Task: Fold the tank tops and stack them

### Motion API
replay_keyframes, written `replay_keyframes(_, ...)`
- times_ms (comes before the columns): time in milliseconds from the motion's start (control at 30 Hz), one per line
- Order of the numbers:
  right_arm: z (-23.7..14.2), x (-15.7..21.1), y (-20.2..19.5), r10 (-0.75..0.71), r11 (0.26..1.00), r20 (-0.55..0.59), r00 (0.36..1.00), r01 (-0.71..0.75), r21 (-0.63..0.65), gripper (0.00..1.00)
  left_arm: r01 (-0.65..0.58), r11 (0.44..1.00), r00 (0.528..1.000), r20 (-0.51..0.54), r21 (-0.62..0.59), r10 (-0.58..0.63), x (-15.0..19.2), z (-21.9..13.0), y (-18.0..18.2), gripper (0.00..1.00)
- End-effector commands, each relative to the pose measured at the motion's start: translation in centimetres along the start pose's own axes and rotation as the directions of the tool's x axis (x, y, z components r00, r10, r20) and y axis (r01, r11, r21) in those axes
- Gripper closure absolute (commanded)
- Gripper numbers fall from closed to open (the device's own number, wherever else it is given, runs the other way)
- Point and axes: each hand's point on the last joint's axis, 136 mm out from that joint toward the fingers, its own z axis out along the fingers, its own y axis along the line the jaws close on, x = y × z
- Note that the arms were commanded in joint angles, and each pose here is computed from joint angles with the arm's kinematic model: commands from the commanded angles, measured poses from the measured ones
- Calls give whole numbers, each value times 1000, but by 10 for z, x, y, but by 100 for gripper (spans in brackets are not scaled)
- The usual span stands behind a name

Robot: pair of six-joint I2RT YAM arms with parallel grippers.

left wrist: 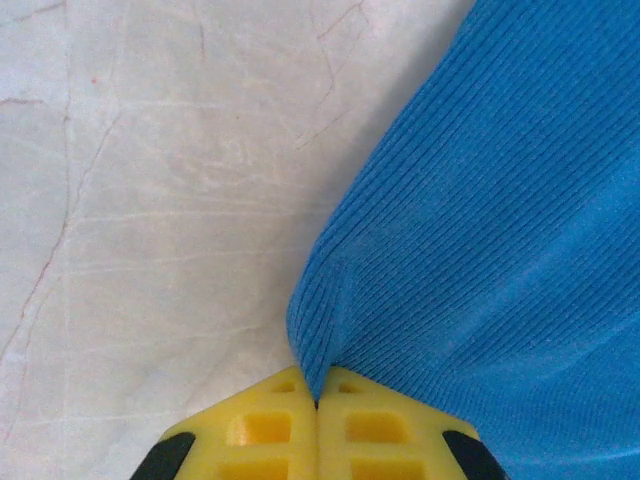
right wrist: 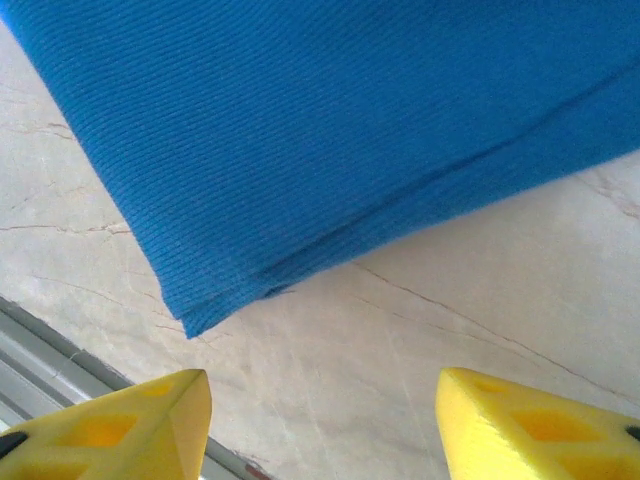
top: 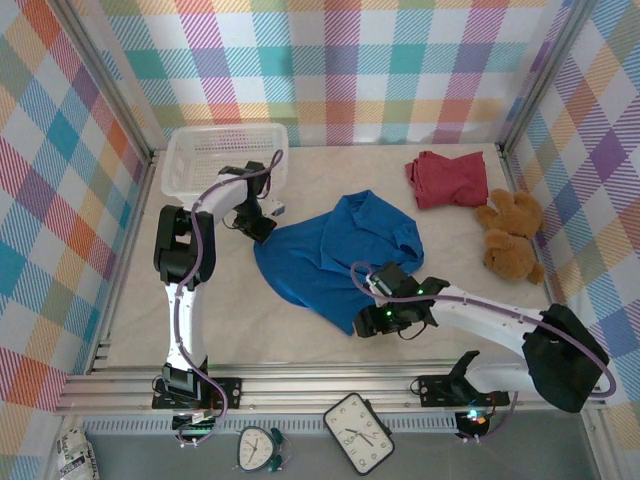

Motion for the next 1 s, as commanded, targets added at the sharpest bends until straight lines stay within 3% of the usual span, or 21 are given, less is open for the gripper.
replay_keyframes(0,3,-19,19,-67,998,64,996,67,-7,34,73,997,996,51,32,-75,-2,-34,-5,100)
replay_keyframes(200,23,-25,23,-105,993,12,994,104,52,35,109,993,990,80,54,-113,2,-61,-20,100)
replay_keyframes(300,22,-33,28,-106,994,37,994,104,44,51,142,988,987,68,58,-146,9,-68,-25,100)
replay_keyframes(433,12,-36,15,-103,987,44,994,97,128,81,188,982,981,44,17,-189,24,-80,-31,100)
replay_keyframes(567,-26,-43,10,-93,986,113,989,75,150,99,256,966,964,65,39,-258,40,-98,-47,100)
replay_keyframes(800,-109,-38,-3,-55,989,186,981,28,144,100,290,945,936,161,154,-313,70,-147,-108,100)
replay_keyframes(967,-126,-46,-6,10,999,156,988,-18,49,100,356,902,898,177,245,-402,80,-153,-132,100)
